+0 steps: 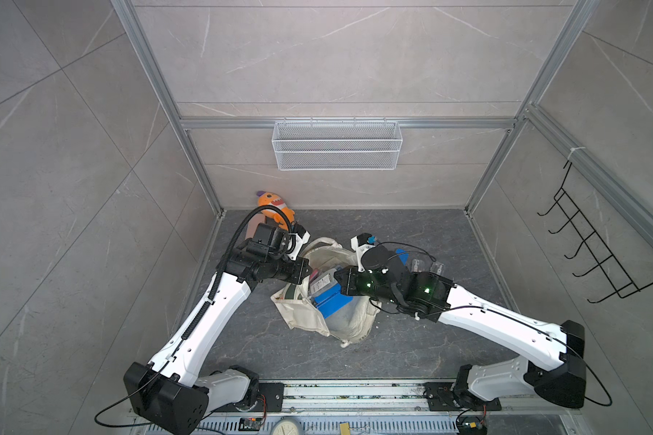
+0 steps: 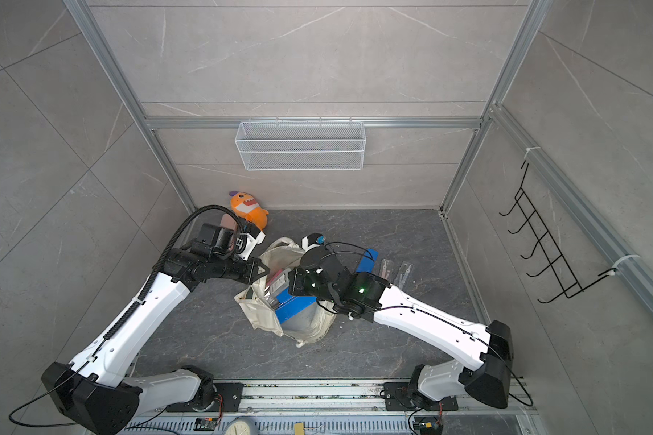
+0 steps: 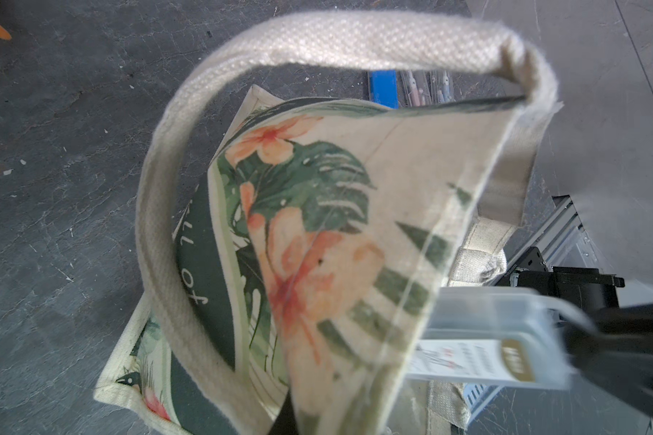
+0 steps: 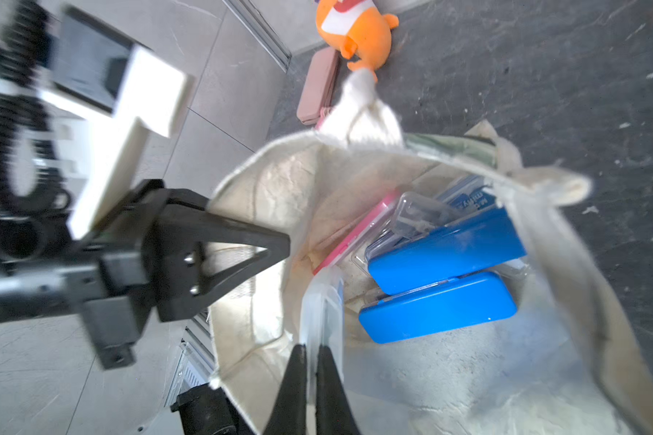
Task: Take out the compass set from the canvas bag
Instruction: Pick up the compass set from the canvas bag, then place the compass set at the center of the board.
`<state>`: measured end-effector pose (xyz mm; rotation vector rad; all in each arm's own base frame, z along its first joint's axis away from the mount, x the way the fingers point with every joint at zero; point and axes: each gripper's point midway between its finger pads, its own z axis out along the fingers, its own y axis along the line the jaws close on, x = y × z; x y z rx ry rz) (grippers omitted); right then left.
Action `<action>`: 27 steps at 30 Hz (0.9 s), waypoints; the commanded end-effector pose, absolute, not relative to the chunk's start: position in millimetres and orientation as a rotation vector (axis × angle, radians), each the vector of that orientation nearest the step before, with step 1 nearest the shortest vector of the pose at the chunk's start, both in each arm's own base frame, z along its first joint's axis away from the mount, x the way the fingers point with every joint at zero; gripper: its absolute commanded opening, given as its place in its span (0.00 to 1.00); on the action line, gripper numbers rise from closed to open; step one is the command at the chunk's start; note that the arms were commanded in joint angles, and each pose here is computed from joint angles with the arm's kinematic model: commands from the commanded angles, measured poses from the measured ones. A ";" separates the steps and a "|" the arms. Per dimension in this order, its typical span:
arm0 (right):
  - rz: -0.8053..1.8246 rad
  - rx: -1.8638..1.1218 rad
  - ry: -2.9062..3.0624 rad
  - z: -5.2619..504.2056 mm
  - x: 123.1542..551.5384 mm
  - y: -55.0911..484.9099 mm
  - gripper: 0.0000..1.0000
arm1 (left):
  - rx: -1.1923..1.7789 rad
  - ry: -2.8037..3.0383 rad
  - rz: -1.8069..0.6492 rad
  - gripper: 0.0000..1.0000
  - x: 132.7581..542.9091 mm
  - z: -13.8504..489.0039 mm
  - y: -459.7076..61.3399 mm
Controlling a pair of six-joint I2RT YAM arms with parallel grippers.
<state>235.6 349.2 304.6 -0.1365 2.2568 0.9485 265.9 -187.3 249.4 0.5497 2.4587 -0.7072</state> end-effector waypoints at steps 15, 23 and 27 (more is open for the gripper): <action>0.693 0.002 2.032 428.6 224.0 194.8 0.00 | 0.513 2.342 -0.675 0.00 289.0 274.9 -186.8; 0.559 0.118 1.944 447.1 245.5 155.2 0.00 | 0.525 2.358 -0.702 0.00 285.8 272.6 -189.5; 0.516 0.122 1.976 432.9 270.2 163.8 0.00 | 0.527 2.357 -0.717 0.00 285.8 274.0 -191.5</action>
